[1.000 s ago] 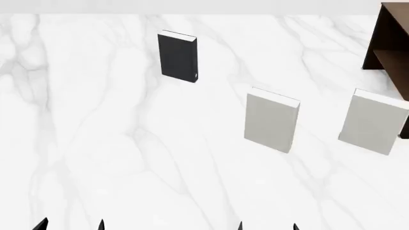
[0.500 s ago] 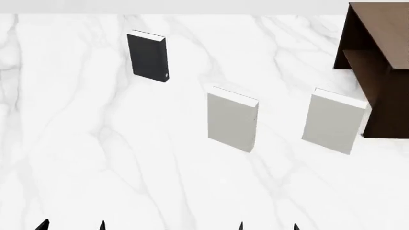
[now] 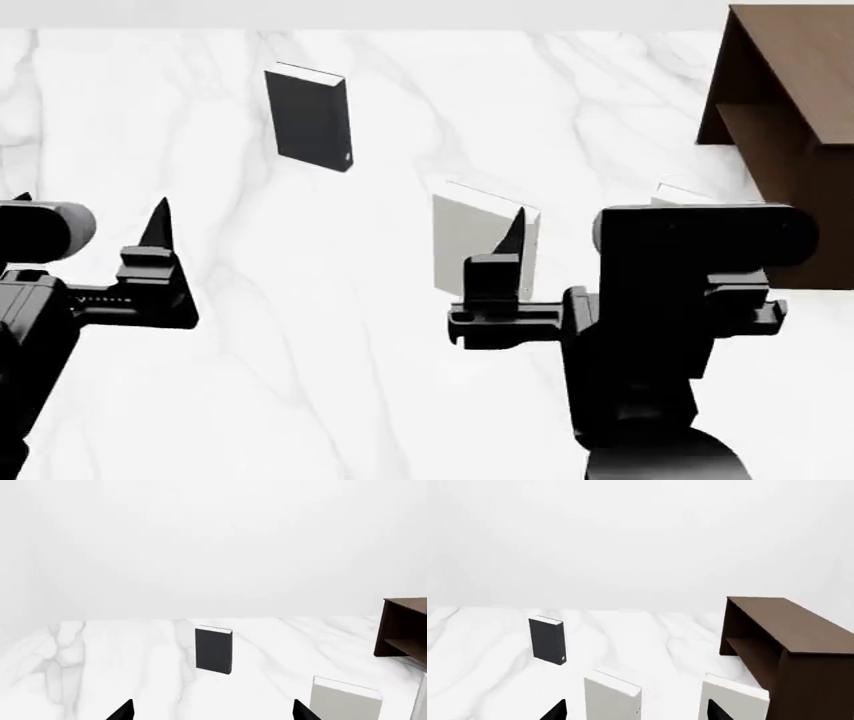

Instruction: Pick up the book on the left and place it on top of the shelf.

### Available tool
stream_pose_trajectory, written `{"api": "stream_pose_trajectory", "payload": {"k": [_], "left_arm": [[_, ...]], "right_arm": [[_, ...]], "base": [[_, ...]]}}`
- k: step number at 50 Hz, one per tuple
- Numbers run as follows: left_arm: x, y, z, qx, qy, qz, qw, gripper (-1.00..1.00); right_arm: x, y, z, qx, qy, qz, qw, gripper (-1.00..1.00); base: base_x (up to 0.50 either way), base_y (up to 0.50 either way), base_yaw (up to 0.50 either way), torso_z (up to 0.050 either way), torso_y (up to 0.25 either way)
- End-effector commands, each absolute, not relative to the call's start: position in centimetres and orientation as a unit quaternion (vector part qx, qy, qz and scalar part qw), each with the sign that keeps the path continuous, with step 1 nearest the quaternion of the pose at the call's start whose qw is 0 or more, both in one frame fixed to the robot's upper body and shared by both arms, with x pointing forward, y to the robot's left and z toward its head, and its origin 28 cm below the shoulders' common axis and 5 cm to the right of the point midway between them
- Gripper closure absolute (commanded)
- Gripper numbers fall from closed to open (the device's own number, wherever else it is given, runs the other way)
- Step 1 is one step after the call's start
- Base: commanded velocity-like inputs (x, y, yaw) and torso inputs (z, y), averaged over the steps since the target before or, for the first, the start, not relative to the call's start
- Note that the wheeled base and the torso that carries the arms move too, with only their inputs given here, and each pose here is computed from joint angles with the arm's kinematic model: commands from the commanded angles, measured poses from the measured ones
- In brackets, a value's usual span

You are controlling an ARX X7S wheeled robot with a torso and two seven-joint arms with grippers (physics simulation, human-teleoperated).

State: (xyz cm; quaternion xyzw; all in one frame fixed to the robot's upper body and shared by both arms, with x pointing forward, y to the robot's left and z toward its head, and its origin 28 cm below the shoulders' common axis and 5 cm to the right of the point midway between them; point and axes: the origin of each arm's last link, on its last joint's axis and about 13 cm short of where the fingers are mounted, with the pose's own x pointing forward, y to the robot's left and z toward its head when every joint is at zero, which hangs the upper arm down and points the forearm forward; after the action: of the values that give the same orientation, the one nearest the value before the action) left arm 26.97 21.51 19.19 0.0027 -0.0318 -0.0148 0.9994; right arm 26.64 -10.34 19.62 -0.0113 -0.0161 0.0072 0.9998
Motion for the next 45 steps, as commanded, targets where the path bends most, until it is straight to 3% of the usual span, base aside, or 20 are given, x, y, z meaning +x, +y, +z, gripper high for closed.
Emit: {"api": "stream_pose_trajectory", "payload": {"k": [1, 45], "left_arm": [[27.3, 22.2, 24.9, 0.023, -0.058, -0.008, 0.998, -1.00], [28.1, 23.2, 23.9, 0.030, -0.046, 0.014, 0.998, -1.00]], "right_arm": [[26.6, -11.3, 26.2, -0.022, -0.019, 0.007, 1.000, -1.00], [28.2, -11.8, 26.1, -0.026, 0.013, 0.001, 1.000, -1.00]], "base": [[0.50, 0.00, 0.00, 0.000, 0.000], [0.50, 0.00, 0.00, 0.000, 0.001]]}}
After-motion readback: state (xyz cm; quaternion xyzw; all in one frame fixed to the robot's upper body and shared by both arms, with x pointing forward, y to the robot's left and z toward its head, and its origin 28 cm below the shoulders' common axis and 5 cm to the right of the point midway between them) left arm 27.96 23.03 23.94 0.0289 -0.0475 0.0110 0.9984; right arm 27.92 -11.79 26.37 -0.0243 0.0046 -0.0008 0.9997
